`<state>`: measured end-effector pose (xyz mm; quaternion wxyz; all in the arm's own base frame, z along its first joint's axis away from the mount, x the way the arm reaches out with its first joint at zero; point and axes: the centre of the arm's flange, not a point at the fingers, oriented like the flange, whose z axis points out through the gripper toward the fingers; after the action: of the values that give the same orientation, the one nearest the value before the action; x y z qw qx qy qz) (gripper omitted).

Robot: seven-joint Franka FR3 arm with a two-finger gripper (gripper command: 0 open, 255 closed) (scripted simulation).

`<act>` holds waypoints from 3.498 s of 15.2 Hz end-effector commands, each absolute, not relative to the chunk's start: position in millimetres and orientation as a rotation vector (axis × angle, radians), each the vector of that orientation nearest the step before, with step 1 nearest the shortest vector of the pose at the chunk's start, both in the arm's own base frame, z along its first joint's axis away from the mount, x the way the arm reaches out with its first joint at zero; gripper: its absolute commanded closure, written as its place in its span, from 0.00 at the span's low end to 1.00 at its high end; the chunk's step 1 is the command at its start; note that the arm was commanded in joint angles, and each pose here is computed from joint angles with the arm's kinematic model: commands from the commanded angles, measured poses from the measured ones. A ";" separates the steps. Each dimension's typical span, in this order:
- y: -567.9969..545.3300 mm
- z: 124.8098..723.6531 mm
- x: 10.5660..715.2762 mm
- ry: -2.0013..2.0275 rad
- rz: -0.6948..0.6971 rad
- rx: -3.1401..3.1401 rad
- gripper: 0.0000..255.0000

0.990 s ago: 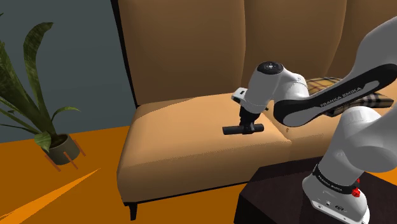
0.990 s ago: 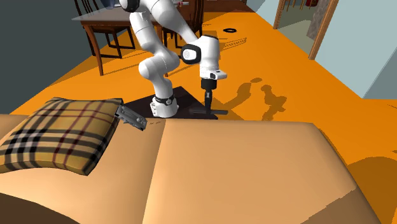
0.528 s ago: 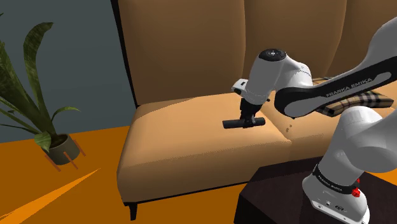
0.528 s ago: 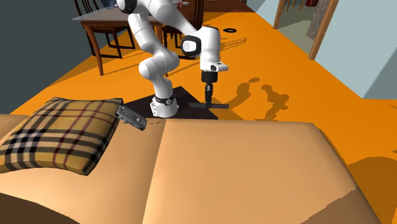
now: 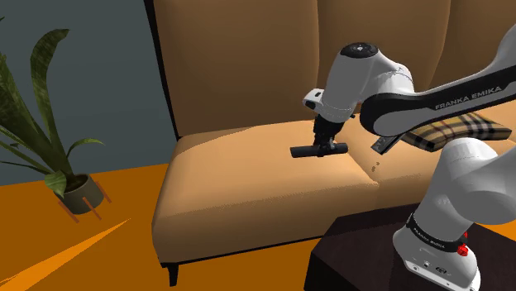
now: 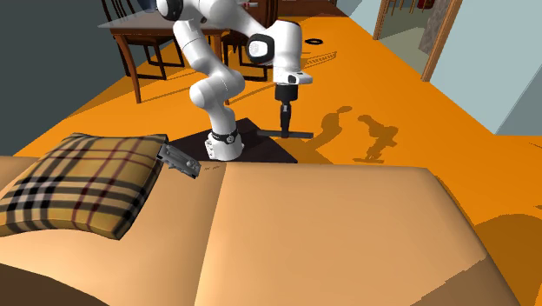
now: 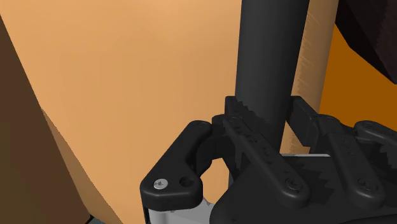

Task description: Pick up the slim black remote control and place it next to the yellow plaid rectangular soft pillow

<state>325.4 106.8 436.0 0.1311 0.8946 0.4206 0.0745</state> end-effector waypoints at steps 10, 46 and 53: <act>107.2 494.4 325.2 1.221 0.216 2.598 1.00; -283.4 526.5 389.4 1.221 0.216 2.598 1.00; -290.2 494.9 390.6 1.221 0.216 2.598 1.00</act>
<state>390.5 -290.9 499.6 0.1308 0.8947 0.4206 0.0740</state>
